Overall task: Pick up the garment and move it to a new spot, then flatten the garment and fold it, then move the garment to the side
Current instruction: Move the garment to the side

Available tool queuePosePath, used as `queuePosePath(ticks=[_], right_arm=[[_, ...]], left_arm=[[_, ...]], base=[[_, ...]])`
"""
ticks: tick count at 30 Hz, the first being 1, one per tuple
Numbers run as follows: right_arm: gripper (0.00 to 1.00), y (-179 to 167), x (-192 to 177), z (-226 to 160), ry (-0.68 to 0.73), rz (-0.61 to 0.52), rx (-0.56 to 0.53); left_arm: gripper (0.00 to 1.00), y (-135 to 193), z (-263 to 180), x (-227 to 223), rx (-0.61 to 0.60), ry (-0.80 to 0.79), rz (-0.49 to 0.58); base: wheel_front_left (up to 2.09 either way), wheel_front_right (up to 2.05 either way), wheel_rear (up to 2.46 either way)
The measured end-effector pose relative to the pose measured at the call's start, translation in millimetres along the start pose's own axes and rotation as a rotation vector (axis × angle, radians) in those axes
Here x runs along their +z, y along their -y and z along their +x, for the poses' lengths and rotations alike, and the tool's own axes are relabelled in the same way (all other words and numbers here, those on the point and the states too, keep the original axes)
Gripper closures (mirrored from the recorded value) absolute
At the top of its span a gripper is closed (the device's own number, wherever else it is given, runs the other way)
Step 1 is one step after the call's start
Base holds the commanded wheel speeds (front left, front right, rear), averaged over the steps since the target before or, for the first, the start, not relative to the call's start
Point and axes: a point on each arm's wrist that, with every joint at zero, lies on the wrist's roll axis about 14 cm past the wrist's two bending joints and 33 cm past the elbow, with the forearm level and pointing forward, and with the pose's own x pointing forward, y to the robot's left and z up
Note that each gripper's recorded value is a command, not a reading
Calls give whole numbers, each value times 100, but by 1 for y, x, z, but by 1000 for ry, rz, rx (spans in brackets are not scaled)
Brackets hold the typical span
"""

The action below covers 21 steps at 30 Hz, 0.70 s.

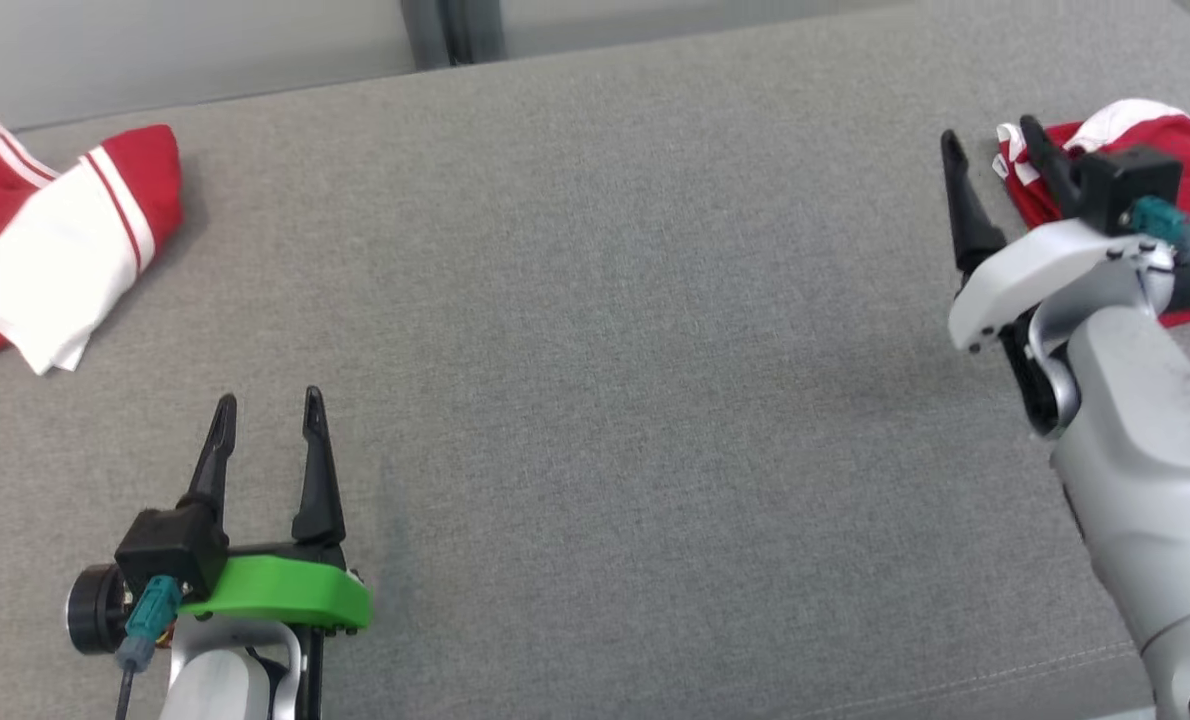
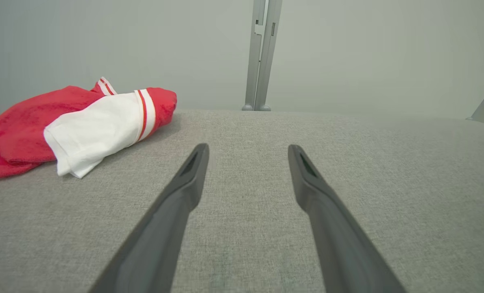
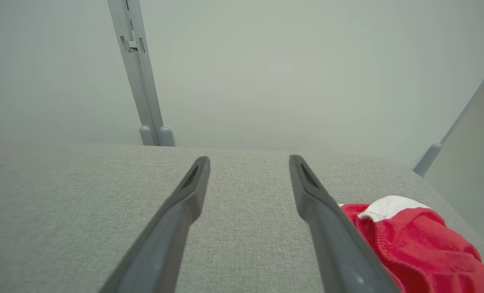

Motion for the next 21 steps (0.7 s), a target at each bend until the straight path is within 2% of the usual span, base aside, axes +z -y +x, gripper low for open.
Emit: queuePosePath(ticks=[3,7,16,21], right_arm=[[0,-26,4,-17,30,54,43],[0,-40,12,-41,81,104,54],[0,-92,19,-93,154,147,119],[0,-97,13,-114,155,192,106]], left_arm=[[0,-7,-16,8,34,15,2],[0,-17,-37,20,74,42,7],[0,-30,-77,32,135,79,0],[0,-31,-86,34,145,89,-8]], base=[[0,0,0],[0,0,0],[0,0,0],[0,0,0]])
